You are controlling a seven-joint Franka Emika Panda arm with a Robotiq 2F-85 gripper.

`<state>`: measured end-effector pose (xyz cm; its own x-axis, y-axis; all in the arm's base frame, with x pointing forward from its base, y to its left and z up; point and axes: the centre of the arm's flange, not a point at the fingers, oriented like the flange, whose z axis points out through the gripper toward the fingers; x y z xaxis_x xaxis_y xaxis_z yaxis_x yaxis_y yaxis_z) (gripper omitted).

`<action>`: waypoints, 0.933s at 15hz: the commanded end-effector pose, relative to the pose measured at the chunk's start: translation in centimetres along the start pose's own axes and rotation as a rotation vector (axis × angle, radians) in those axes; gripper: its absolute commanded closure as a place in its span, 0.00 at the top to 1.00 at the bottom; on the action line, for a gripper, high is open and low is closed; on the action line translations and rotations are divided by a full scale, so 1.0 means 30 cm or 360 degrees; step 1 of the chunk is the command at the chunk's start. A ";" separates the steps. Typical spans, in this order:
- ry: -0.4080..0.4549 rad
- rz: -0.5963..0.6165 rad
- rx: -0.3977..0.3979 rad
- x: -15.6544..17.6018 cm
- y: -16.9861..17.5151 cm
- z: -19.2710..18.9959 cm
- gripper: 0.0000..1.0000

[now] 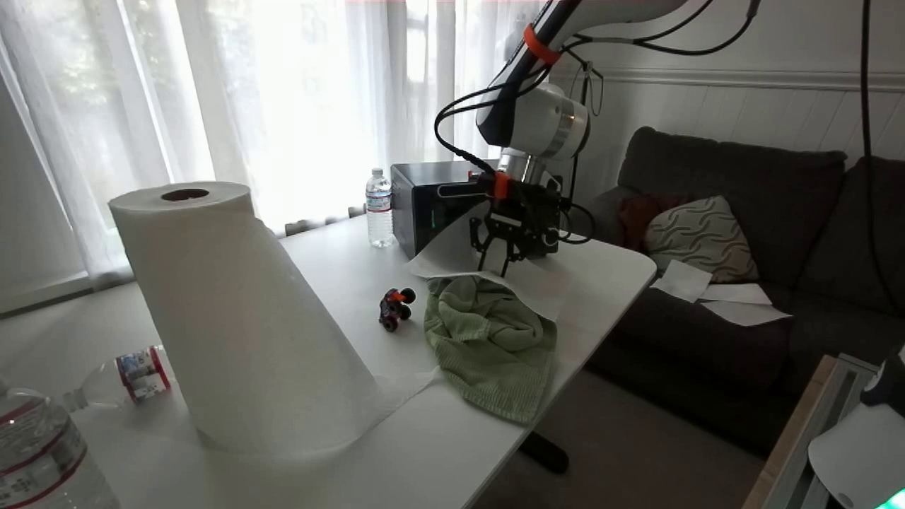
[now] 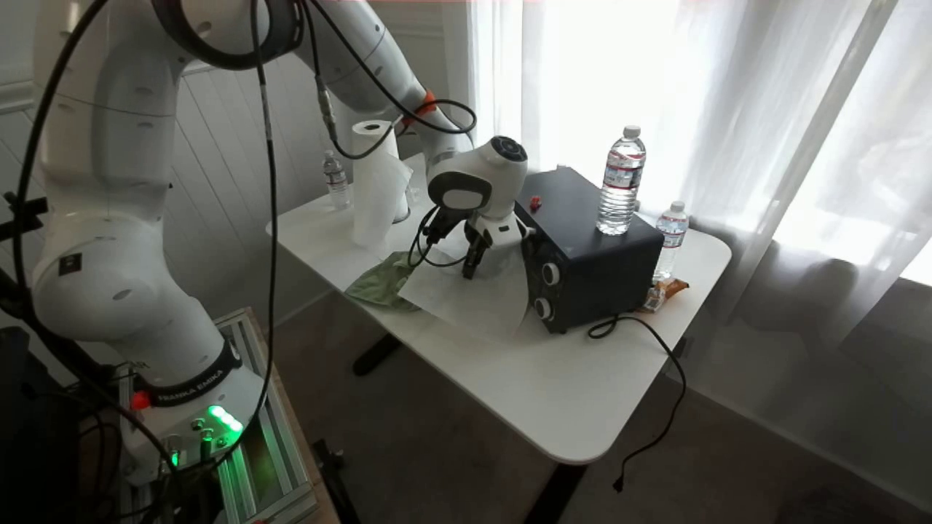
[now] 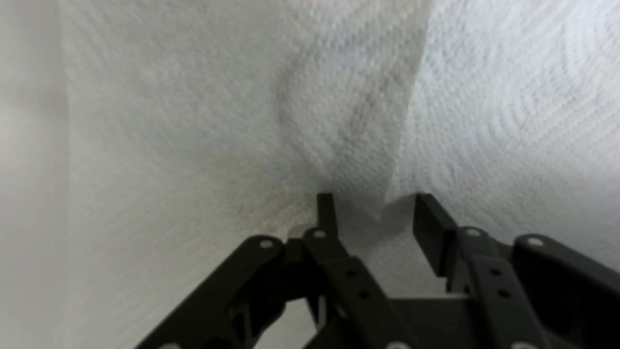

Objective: Use the paper towel in front of the microwave to wipe the microwave door

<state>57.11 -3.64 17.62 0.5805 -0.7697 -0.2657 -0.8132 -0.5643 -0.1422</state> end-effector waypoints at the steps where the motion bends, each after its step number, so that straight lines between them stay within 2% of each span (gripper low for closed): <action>1: 0.0013 0.0043 0.0026 0.011 -0.022 0.008 0.17; 3: 0.0022 0.0051 0.0028 -0.002 -0.020 -0.008 0.03; 4: 0.0022 0.0052 0.0032 -0.009 -0.020 -0.018 0.01; 9: 0.0069 0.0079 0.0045 -0.087 -0.004 -0.087 0.00; 14: 0.0097 0.0086 0.0043 -0.225 0.040 -0.153 0.00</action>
<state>55.93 -1.77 20.97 0.5451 -0.8002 -0.2501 -0.8383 -0.5236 -0.1518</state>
